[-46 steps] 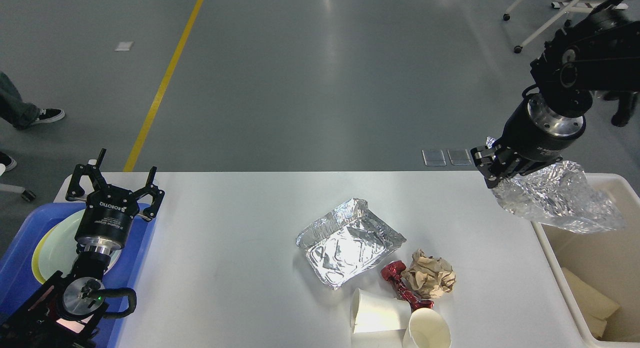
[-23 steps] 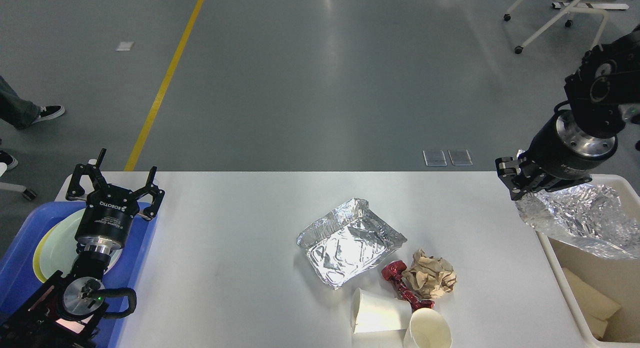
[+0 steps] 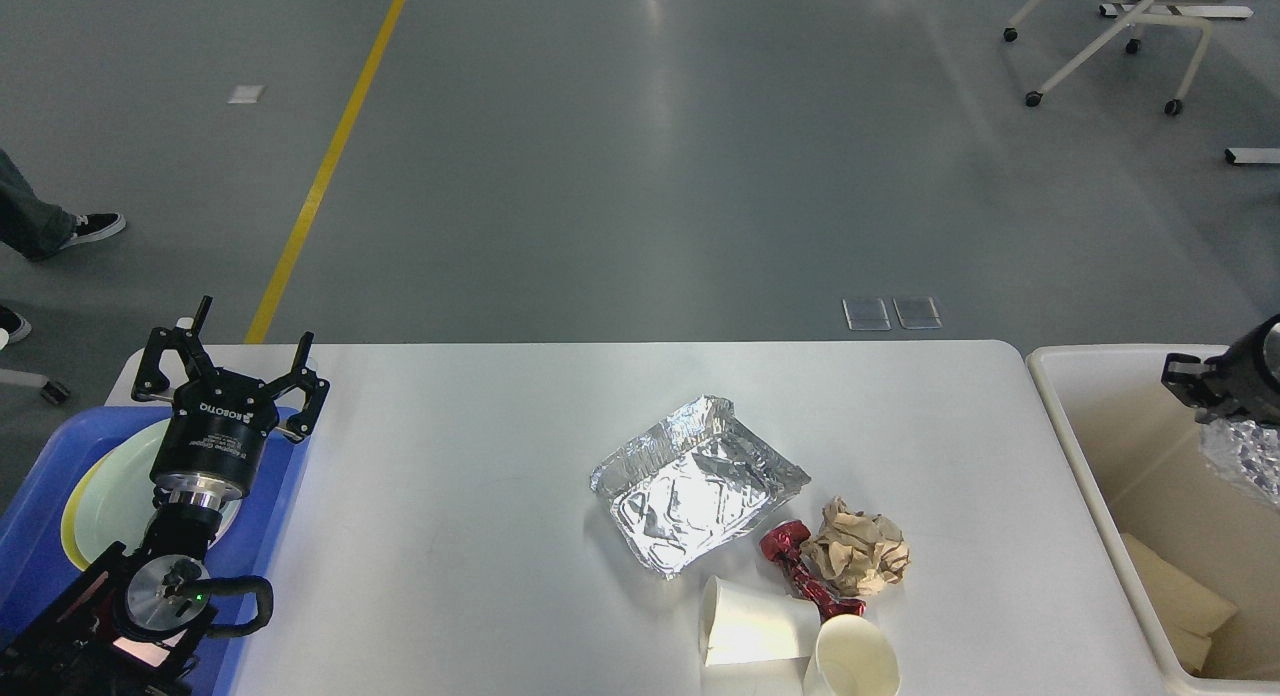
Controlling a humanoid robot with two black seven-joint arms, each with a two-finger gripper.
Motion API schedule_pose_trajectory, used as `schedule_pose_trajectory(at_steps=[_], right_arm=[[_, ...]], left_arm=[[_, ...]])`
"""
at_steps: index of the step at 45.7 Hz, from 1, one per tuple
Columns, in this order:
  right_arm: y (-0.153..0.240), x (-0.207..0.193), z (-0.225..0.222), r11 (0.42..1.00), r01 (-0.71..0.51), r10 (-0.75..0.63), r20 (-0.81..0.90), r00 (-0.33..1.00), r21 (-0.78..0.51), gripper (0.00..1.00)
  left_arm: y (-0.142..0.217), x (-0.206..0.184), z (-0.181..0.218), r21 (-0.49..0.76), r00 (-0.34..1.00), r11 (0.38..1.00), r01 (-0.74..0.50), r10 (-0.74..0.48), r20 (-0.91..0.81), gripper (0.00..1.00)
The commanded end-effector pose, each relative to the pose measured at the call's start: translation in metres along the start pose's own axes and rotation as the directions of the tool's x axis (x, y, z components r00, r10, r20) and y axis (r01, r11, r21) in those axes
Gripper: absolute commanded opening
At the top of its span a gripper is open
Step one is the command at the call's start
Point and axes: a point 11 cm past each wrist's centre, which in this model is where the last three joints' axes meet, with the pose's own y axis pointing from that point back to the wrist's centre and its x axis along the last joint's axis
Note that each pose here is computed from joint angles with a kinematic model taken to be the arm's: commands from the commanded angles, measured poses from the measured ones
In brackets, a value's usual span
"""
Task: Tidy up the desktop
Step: 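Carry the foil packet into the white bin and release it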
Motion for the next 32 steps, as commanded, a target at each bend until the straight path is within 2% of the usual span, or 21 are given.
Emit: schedule_pose_trajectory(at_steps=[1,7,14,25,32], right_arm=[[-0.039,-0.006,0.017,0.997,-0.079,0.081,0.083,0.993,-0.022,0.00],[-0.070,-0.017,0.024,0.988,-0.151,0.151,0.209,0.966,-0.018,0.00],[-0.109,-0.051,0.017,0.972,-0.230,0.235,0.279,0.931,-0.053,0.00],[-0.125,-0.072,0.009,0.938,-0.334,0.342,0.383,0.858,-0.090,0.00],[-0.130,-0.086,0.001,0.938,-0.336,0.342,0.407,0.847,-0.090,0.00]], left_arm=[[0.000,0.000,0.000,0.001,1.000,1.000,0.000,0.000,0.000,0.96],[0.000,0.000,0.000,-0.001,1.000,1.000,0.000,0.000,0.000,0.96],[0.000,0.000,0.000,0.001,1.000,1.000,0.000,0.000,0.000,0.96],[0.000,0.000,0.000,-0.001,1.000,1.000,0.000,0.000,0.000,0.96],[0.000,0.000,0.000,0.001,1.000,1.000,0.000,0.000,0.000,0.96]])
